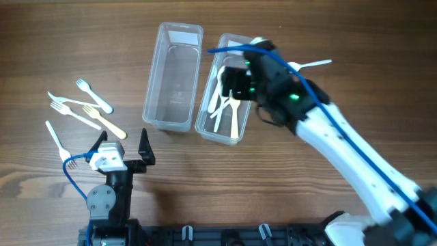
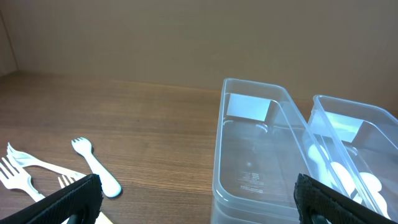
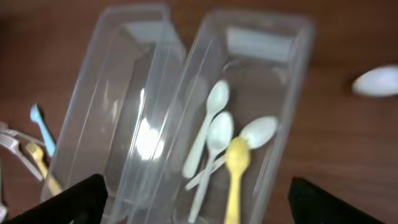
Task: Pack container
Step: 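Place the white spoon into the right container, then grasp the last white spoon with the right gripper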
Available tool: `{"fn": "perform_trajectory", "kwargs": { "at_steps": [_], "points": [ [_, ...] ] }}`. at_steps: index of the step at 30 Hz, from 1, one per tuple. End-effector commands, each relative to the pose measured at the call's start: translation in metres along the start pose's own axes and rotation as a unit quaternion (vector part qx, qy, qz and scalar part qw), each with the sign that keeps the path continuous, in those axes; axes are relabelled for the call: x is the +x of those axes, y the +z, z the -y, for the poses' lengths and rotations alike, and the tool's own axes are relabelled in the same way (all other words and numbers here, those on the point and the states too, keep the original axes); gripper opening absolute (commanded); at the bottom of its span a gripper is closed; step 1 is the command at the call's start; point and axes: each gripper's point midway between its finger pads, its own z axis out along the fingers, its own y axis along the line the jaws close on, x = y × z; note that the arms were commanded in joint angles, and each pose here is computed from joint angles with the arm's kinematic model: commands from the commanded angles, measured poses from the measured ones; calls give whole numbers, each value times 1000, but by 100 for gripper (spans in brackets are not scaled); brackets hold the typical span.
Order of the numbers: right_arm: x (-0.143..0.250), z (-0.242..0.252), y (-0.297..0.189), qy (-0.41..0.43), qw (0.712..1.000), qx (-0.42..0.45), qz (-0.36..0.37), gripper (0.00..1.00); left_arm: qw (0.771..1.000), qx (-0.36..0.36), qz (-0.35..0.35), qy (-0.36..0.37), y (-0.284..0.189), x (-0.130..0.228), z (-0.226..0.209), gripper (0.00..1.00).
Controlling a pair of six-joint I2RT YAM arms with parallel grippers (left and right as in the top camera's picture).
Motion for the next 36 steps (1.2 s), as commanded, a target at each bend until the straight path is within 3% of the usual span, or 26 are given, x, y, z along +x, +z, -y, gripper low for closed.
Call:
{"fn": "perform_trajectory", "kwargs": {
  "at_steps": [1, 3, 4, 7, 11, 18, 23, 28, 36],
  "points": [
    [-44, 74, -61, -193, 956, 205, 85, 99, 1000, -8, 3, -5, 0, 0, -3, 100],
    [-53, 119, -86, -197, 922, 322, 89, 100, 1000, -8, 3, -5, 0, 0, -3, 100],
    [-55, 131, -89, -183, 921, 334, 87, 100, 1000, -8, 3, -5, 0, 0, -3, 100],
    [-69, 132, -66, -134, 955, 244, 97, 100, 1000, -8, 3, -5, 0, 0, -3, 100],
    [-104, 143, -34, -122, 970, 164, 131, 100, 1000, -8, 3, -5, 0, 0, -3, 100],
    [-114, 198, 42, -115, 968, 186, 120, 100, 1000, -8, 3, -5, 0, 0, -3, 100],
    [-93, 238, 106, -112, 969, 203, 86, 100, 1000, -8, 3, -5, 0, 1, -3, 100],
    [-43, 279, 165, -94, 974, 206, 20, 100, 1000, -8, 3, -5, 0, 0, -3, 100],
    [9, 290, 197, -83, 978, 181, -55, 100, 1000, -8, 3, -5, 0, 0, -3, 100]
  ]
}}
